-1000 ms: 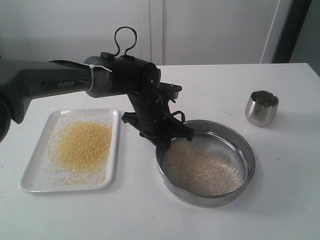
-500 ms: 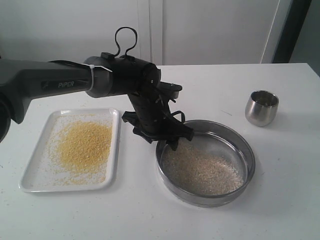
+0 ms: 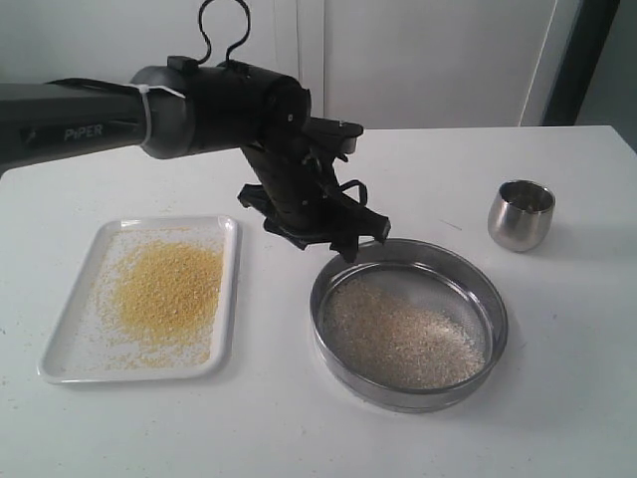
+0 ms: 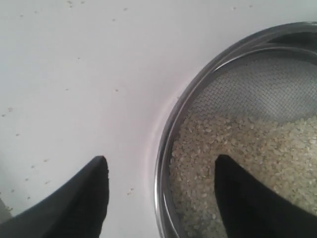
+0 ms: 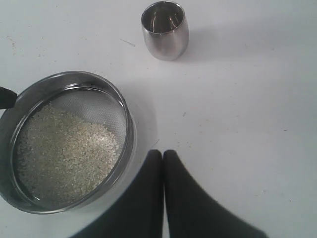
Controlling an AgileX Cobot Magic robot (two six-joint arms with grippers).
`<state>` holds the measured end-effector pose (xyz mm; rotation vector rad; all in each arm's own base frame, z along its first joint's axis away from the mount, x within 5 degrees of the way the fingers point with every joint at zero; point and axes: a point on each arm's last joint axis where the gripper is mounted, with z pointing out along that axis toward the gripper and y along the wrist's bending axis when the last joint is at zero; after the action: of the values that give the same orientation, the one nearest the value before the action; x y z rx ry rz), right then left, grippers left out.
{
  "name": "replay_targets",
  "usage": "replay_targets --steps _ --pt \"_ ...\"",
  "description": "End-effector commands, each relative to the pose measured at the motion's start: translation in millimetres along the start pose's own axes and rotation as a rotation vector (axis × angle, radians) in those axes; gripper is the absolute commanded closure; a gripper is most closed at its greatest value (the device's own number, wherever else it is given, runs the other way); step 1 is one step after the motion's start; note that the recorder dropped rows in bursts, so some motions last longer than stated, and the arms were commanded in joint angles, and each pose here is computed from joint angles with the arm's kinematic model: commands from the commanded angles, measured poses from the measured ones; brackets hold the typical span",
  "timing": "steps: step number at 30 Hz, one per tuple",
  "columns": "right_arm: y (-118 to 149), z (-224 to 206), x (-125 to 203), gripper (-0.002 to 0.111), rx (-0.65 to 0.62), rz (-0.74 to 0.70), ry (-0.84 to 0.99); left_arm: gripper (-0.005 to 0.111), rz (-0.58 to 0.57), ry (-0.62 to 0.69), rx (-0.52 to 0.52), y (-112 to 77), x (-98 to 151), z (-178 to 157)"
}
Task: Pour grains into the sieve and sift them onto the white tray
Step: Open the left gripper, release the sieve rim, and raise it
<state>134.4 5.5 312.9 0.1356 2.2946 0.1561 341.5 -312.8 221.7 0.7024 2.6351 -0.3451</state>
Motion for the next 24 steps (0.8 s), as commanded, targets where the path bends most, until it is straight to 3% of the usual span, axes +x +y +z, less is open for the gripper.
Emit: replay_targets --steps 1,7,11,18,24 --pt "0 -1 0 0.108 -0.002 0.001 -0.010 0.059 0.022 -0.006 -0.010 -2.9 -1 -22" --pt "0 -1 0 0.108 -0.002 0.001 -0.010 0.094 0.040 -0.014 -0.029 -1.7 -2 -35" --pt "0 -1 0 0.108 -0.002 0.001 -0.010 0.107 0.044 -0.006 -0.036 -1.0 -1 -35" --pt "0 -1 0 0.108 -0.002 0.001 -0.010 0.107 0.034 -0.005 -0.041 3.6 -2 -35" --pt "0 -1 0 0.108 -0.002 0.001 -0.010 0.107 -0.022 0.059 -0.077 28.9 0 -37"
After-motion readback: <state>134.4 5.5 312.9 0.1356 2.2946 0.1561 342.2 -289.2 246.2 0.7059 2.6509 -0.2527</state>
